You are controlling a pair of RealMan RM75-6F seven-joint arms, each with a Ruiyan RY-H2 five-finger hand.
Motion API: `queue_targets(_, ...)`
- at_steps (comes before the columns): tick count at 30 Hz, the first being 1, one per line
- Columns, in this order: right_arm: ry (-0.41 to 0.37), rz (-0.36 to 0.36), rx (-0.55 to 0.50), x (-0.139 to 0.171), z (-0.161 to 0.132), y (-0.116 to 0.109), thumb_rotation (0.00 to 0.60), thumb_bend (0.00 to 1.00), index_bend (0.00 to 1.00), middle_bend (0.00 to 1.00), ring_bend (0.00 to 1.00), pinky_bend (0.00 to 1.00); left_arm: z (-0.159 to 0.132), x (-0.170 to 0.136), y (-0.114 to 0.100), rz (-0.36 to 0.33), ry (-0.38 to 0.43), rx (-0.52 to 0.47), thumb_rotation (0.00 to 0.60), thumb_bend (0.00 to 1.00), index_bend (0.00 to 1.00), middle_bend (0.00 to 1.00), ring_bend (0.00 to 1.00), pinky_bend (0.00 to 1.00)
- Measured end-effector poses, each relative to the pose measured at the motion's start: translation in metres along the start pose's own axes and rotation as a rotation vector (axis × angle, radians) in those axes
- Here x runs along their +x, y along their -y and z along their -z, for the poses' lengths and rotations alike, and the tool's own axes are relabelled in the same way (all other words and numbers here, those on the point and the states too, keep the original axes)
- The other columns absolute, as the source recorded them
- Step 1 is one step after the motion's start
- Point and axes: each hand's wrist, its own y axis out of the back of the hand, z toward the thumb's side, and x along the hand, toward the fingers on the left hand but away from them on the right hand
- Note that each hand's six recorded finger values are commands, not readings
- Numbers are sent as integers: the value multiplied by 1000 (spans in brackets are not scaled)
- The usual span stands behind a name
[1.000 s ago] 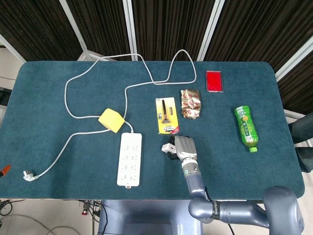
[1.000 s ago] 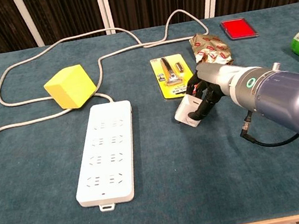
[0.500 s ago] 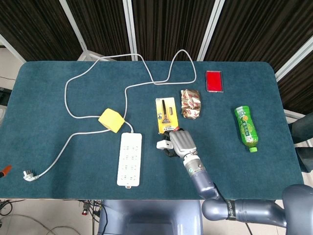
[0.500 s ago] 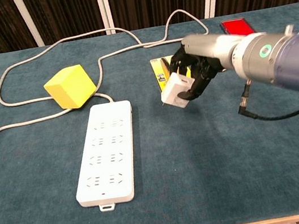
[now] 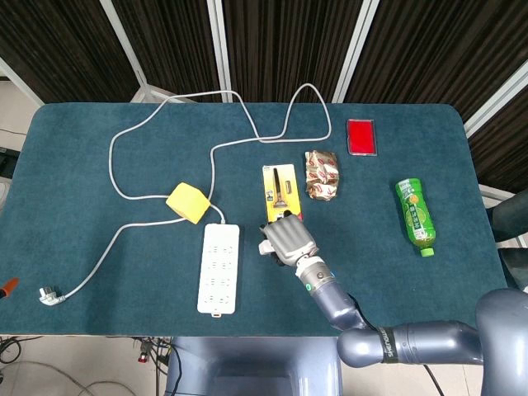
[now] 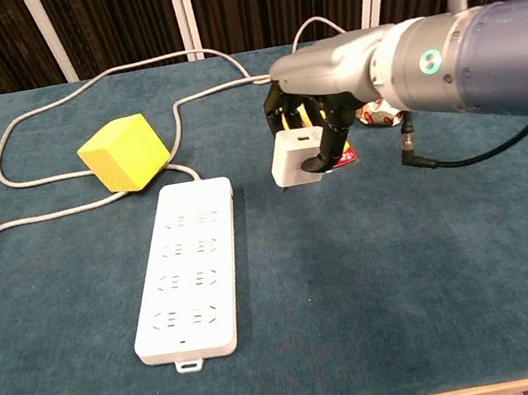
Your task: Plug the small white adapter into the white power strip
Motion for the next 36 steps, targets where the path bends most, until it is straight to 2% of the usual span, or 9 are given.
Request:
queue_targets(5, 21, -57, 30, -6, -10, 1, 600, 580, 679, 567, 462, 264, 0, 1, 1, 6, 1, 2, 600, 84, 190, 0, 0, 0)
queue_targets(13, 88, -124, 10, -19, -30, -4, 600, 590, 679, 576, 472, 263, 1, 1, 0, 6, 0, -4, 600, 84, 189, 0, 0, 0)
queue_targets(24, 158, -95, -36, -39, -53, -19, 600, 611, 679, 578, 476, 263, 0, 1, 1, 5, 1, -2, 600, 84, 189, 0, 0, 0)
queue_targets(36, 137, -102, -55, -48, -80, -12, 600, 610, 679, 579, 478, 264, -1, 2, 3, 12, 1, 2, 600, 84, 189, 0, 0, 0)
